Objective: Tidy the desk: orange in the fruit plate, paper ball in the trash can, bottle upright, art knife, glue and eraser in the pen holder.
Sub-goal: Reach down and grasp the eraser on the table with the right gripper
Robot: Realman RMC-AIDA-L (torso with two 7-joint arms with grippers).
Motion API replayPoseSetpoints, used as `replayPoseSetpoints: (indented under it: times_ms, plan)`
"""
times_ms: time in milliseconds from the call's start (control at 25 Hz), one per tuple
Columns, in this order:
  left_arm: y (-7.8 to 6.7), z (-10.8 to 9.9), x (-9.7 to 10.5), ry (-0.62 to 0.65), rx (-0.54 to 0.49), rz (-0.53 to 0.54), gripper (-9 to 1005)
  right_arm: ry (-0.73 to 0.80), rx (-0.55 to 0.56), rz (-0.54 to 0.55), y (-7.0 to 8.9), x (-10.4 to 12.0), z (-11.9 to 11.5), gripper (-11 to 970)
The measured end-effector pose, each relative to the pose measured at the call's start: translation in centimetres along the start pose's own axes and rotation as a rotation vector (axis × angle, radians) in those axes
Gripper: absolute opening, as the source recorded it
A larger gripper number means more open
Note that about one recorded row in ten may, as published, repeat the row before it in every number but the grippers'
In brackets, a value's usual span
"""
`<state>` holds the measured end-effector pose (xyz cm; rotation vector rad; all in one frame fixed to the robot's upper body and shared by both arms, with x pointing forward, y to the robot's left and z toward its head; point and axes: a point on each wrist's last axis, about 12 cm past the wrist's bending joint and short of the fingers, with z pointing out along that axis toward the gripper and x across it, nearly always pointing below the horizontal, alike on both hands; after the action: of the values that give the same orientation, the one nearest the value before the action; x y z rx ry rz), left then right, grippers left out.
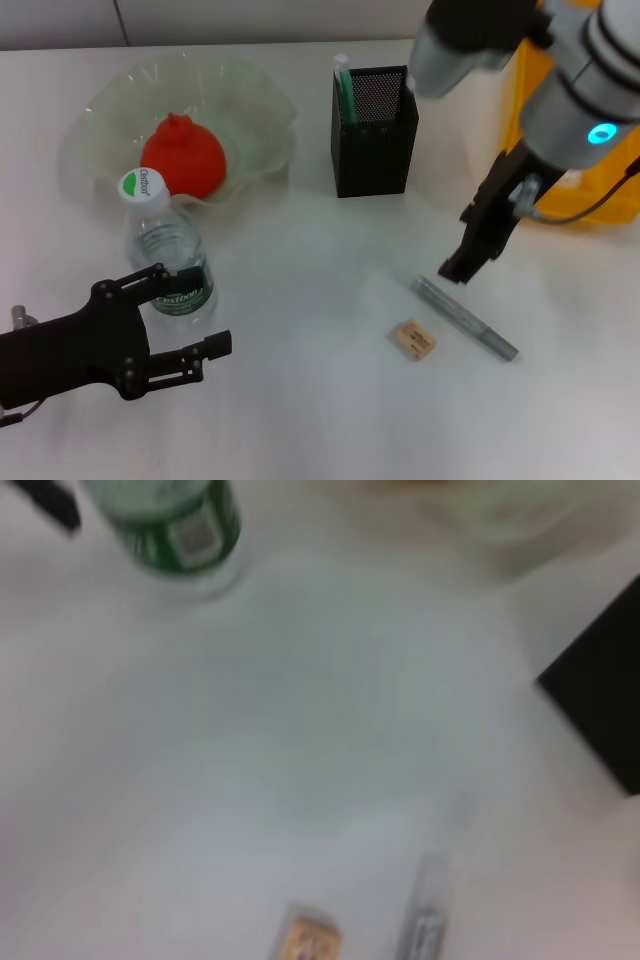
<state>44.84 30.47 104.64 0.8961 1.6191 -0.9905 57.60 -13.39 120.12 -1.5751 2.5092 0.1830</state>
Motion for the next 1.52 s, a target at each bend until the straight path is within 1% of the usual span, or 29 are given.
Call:
replayPoseSetpoints:
  times_ms: [200, 520, 600, 960, 1280, 1520]
  plan:
    - [0.1, 0.1, -0.1, 0.001, 0.004, -0.001, 829, 0.045, -0.013, -0.052, 1.0, -0.4, 2.1, 719]
    - [0.2, 0.3, -0.1, 0.002, 0.005, 0.000, 829, 0.062, -0.059, -0.122, 2.4, -0.8, 3.4, 715]
    - [0.2, 0.4, -0.2, 0.002, 0.006, 0.001, 829, 0.076, -0.072, -0.137, 2.7, -0.7, 4.1, 714]
    - [0.2, 0.5, -0.2, 0.002, 0.006, 0.002, 829, 0.081, -0.106, -0.176, 3.4, -0.8, 6.1, 693]
    - [0.2, 0.5, -0.1, 0.000, 0.007, -0.002, 830, 0.078, -0.087, -0.186, 3.8, -1.0, 7.3, 669]
    - [0.2, 0.6, -0.1, 0.000, 0.007, -0.003, 830, 0.068, -0.073, -0.186, 3.8, -1.3, 7.6, 627]
